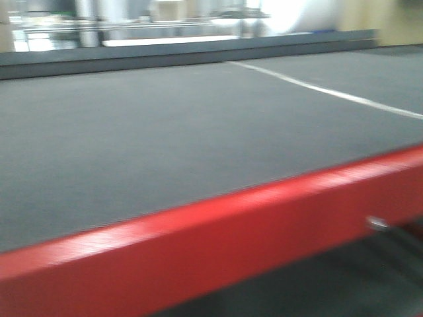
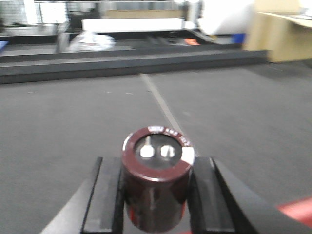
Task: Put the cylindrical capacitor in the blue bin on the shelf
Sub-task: 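Drive the base away from the table toward the blue bin shelf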
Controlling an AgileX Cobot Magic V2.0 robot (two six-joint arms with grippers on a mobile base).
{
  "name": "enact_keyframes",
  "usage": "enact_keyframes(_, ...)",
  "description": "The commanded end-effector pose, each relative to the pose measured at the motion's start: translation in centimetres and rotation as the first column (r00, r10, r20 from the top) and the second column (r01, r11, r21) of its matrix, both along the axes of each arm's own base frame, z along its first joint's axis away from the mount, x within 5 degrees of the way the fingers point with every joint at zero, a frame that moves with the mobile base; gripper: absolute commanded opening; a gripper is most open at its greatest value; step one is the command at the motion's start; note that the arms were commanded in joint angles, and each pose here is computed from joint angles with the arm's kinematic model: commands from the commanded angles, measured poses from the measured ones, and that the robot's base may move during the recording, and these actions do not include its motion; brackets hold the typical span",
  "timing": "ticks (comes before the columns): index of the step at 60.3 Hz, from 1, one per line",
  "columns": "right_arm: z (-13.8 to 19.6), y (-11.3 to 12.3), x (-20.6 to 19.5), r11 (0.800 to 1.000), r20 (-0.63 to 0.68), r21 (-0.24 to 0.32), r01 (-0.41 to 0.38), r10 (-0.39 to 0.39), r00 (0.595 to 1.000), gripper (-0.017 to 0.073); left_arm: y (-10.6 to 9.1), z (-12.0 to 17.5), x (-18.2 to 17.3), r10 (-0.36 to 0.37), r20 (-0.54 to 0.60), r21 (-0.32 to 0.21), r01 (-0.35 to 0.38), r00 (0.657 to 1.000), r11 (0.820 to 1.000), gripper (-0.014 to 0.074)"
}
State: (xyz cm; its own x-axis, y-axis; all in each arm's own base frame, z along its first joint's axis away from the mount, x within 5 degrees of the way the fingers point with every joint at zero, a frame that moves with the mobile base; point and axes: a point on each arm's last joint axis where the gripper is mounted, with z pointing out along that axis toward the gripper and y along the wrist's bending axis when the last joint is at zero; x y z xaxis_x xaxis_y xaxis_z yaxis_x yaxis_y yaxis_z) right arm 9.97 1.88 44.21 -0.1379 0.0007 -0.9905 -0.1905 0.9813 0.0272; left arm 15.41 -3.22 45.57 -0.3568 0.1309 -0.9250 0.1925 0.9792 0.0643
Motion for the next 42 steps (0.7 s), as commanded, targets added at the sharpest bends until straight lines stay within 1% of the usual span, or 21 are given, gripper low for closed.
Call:
enact_keyframes(1, 0.58, -0.06, -0.18, 1.000, 0.043, -0.002, 0.004, -0.004, 0.999, -0.0162, -0.12, 0.45, -0.12, -0.010, 0.028, -0.010, 0.010, 1.000, 1.000, -0.0111)
enact_keyframes(42, 0.58, -0.06, -0.18, 1.000, 0.043, -0.002, 0.004, -0.004, 0.999, -0.0162, -0.13, 0.46, -0.11, -0.010, 0.029, -0.011, 0.011, 1.000, 1.000, -0.0111)
